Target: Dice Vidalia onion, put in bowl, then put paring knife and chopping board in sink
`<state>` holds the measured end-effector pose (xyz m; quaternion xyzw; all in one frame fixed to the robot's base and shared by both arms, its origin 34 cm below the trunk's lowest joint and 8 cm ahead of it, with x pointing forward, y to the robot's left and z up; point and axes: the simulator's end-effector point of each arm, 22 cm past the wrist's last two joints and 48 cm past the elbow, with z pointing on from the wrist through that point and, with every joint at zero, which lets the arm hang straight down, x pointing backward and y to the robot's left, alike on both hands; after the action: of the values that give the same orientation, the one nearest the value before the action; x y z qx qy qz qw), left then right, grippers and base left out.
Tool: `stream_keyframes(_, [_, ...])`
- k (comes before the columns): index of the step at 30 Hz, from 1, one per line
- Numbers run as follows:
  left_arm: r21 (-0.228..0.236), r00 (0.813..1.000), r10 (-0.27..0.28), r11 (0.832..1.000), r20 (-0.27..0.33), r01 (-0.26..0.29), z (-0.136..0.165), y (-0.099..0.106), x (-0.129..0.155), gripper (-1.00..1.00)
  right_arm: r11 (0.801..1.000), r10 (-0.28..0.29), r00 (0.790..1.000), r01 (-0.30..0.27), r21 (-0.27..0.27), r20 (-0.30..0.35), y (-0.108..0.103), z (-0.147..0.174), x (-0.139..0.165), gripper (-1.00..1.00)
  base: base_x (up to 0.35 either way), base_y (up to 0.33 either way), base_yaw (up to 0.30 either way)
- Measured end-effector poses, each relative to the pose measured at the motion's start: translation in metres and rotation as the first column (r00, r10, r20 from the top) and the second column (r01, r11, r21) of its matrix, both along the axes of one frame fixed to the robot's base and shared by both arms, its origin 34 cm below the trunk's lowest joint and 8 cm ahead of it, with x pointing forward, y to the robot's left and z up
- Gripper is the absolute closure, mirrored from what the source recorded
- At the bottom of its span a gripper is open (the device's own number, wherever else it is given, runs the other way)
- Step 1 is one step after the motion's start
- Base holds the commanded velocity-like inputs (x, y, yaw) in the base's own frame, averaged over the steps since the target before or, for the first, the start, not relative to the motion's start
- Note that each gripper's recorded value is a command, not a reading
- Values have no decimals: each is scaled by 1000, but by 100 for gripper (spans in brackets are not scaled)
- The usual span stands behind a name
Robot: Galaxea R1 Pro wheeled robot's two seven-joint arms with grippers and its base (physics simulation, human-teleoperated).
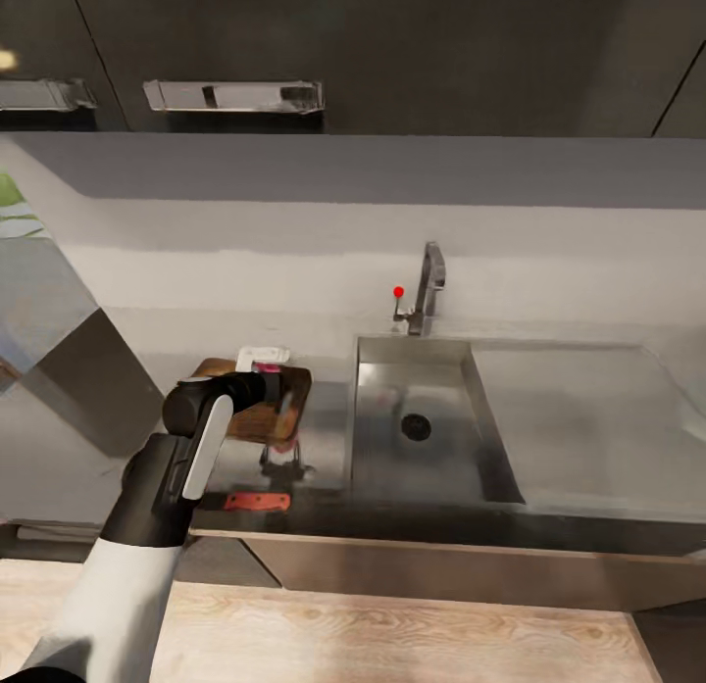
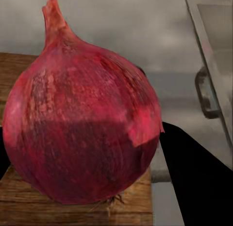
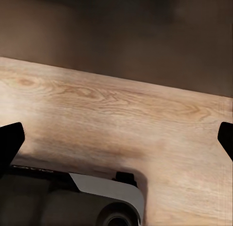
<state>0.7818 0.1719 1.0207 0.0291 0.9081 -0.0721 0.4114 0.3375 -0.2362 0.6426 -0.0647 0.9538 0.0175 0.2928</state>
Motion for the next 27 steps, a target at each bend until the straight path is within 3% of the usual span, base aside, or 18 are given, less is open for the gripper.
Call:
stream_keyframes(7, [2, 1000, -1, 1000, -6, 1, -3, 0, 0, 100, 1000, -1, 1000, 1, 0, -1, 0, 0, 0, -100, 136, 147, 1])
stream_keyframes(21, [4, 1000, 0, 1000, -24, 0, -10, 0, -2, 100, 1000, -1, 1000, 1, 0, -1, 0, 0, 0, -100, -174, 143, 0])
stream_keyframes(27, [4, 1000, 0, 1000, -26, 0, -11, 1, -2, 100, 1000, -1, 1000, 1, 0, -1, 0, 0, 0, -100, 165, 184, 0])
